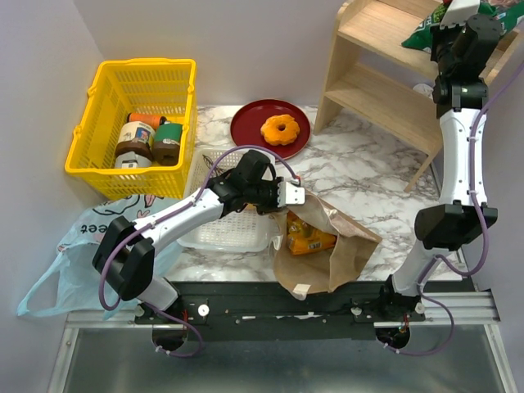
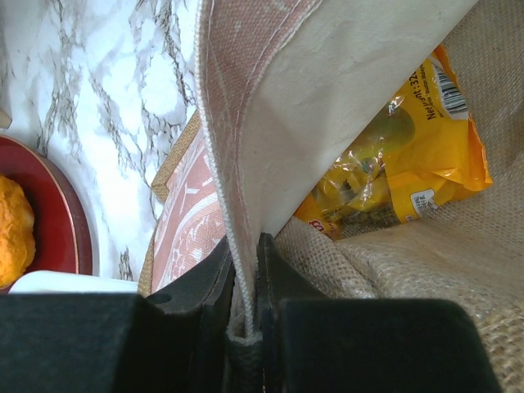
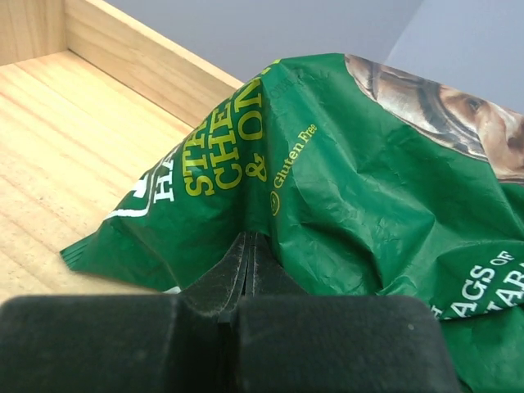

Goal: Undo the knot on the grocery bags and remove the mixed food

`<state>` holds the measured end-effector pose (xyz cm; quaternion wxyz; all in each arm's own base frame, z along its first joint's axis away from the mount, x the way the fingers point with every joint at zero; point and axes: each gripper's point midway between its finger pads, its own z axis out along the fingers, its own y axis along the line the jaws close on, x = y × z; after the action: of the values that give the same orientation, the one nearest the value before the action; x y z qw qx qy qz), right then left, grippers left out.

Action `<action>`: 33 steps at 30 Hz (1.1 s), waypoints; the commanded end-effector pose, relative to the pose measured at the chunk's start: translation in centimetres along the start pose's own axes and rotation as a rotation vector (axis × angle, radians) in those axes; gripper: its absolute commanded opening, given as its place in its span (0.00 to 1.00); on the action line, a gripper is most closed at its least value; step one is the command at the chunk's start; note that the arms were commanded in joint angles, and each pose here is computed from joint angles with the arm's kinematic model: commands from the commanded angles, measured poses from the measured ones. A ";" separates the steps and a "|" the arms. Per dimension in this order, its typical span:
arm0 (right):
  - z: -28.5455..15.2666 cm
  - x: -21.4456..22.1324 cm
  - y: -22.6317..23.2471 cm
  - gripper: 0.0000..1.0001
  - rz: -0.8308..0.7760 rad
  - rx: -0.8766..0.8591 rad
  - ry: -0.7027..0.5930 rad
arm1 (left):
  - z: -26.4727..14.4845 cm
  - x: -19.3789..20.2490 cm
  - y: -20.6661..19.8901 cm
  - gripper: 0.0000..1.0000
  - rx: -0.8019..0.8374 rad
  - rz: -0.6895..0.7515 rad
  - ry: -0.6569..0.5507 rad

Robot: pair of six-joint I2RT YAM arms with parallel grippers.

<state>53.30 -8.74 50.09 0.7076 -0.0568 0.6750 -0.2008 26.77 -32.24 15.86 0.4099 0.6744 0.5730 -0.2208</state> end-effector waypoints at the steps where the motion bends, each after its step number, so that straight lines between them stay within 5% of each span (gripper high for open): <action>1: -0.9 -1.5 1.0 0.03 0.010 0.007 -0.023 | -0.6 2.9 -0.8 0.21 -0.011 -0.061 0.108; 6: -7.4 -4.7 2.5 0.16 0.109 -0.080 -0.057 | -0.8 3.1 -0.5 0.21 -0.025 -0.054 0.116; 8: -9.5 -5.2 3.4 0.53 0.128 -0.130 -0.061 | -0.9 3.0 -0.1 0.20 -0.037 -0.058 0.112; 10: -12.7 -5.9 5.0 0.70 0.149 -0.257 -0.084 | -0.9 3.2 0.0 0.21 -0.041 -0.057 0.112; 16: -27.3 -4.9 14.2 0.79 0.117 -0.861 -0.185 | -0.1 3.2 -0.3 0.18 0.004 -0.059 0.099; 20: -34.4 4.1 20.7 0.88 0.002 -1.177 0.000 | 0.6 2.5 -0.2 0.10 0.037 -0.088 0.083; 22: -36.1 6.0 21.9 1.00 0.026 -1.242 0.076 | 1.2 2.5 -0.3 0.01 0.069 -0.134 0.076; 27: -38.3 8.9 24.1 1.00 0.085 -1.326 0.167 | 1.1 -0.6 1.0 0.00 0.090 -0.293 -0.018; 33: -37.9 13.2 26.4 1.00 0.072 -1.356 0.357 | -0.5 -4.9 2.1 0.00 0.077 -0.318 -0.137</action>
<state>22.31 17.40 27.93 0.4506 -0.4342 0.7332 0.2662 28.36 -34.25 17.52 0.3805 0.6082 0.6266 -0.3042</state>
